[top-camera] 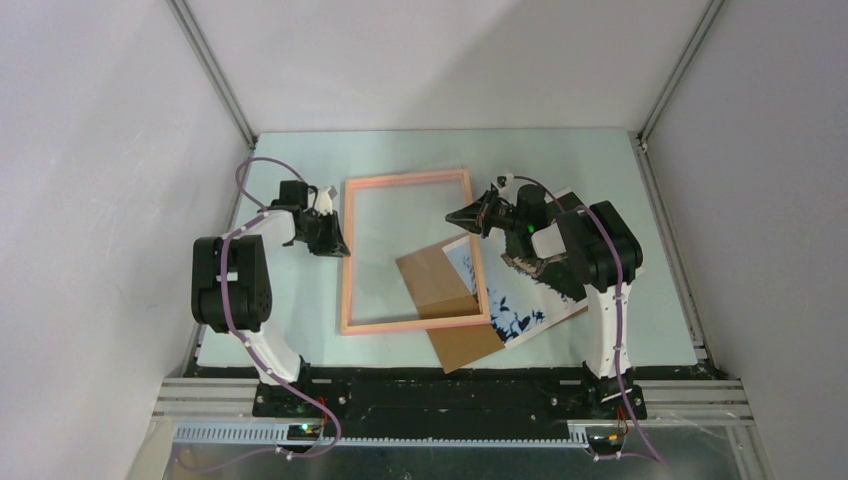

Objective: Put the photo into the frame
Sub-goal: Place the photo frame item in the photo frame.

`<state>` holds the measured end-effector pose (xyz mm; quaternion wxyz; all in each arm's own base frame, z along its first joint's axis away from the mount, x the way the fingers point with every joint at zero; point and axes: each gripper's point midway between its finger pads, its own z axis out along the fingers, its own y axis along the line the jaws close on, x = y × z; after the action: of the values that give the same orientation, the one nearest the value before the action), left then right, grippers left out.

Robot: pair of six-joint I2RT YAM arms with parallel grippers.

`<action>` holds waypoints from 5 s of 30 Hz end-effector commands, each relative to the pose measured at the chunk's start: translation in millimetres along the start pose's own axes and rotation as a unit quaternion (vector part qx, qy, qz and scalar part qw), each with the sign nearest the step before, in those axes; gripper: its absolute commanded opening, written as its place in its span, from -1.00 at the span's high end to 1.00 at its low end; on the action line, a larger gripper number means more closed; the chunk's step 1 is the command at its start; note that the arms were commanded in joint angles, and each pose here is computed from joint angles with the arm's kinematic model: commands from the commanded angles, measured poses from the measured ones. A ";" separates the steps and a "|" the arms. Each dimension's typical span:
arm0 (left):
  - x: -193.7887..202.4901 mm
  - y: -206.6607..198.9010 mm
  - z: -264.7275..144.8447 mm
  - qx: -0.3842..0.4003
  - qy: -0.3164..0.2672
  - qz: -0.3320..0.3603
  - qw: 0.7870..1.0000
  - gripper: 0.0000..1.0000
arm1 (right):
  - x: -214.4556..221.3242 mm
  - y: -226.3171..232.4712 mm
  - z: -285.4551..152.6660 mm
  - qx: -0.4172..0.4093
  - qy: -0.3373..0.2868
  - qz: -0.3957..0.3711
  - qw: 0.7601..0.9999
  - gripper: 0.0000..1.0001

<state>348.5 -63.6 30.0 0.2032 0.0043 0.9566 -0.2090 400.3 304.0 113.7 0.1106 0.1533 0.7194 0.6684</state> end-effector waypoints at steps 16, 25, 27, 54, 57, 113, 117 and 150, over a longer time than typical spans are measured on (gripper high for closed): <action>2.9 -6.5 3.7 0.018 0.006 0.002 1.000 0.83 | 4.8 26.3 -4.9 -0.035 0.017 -0.046 0.998 1.00; 2.9 -7.0 3.5 0.019 0.006 0.001 1.000 0.84 | 3.1 21.9 -4.0 -0.034 0.012 -0.042 0.998 1.00; 3.2 -6.9 3.7 0.019 0.007 0.001 1.000 0.84 | 3.7 22.4 -3.1 -0.035 0.013 -0.040 0.998 1.00; 2.9 -8.7 2.7 0.023 0.005 0.003 1.000 0.84 | -1.5 -12.2 -2.0 -0.015 0.010 -0.053 0.998 1.00; 2.5 -8.4 2.4 0.023 0.005 0.003 1.000 0.84 | 0.0 -11.9 -0.9 -0.015 0.012 -0.055 0.998 1.00; 3.8 -10.2 2.8 0.028 0.007 0.003 1.000 0.83 | -0.8 -38.0 10.3 0.035 0.034 -0.123 0.991 1.00; 4.1 -9.9 3.2 0.028 0.007 0.002 1.000 0.83 | -1.5 -34.5 9.0 0.035 0.034 -0.135 0.990 1.00; 3.4 -10.2 1.6 0.027 0.005 0.003 1.000 0.76 | -8.9 -23.9 9.6 0.029 0.026 -0.192 0.981 0.95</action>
<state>349.1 -62.2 30.0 0.2042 0.0024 0.9565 -0.2084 403.1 297.0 56.5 0.1729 0.0424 0.7742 0.6074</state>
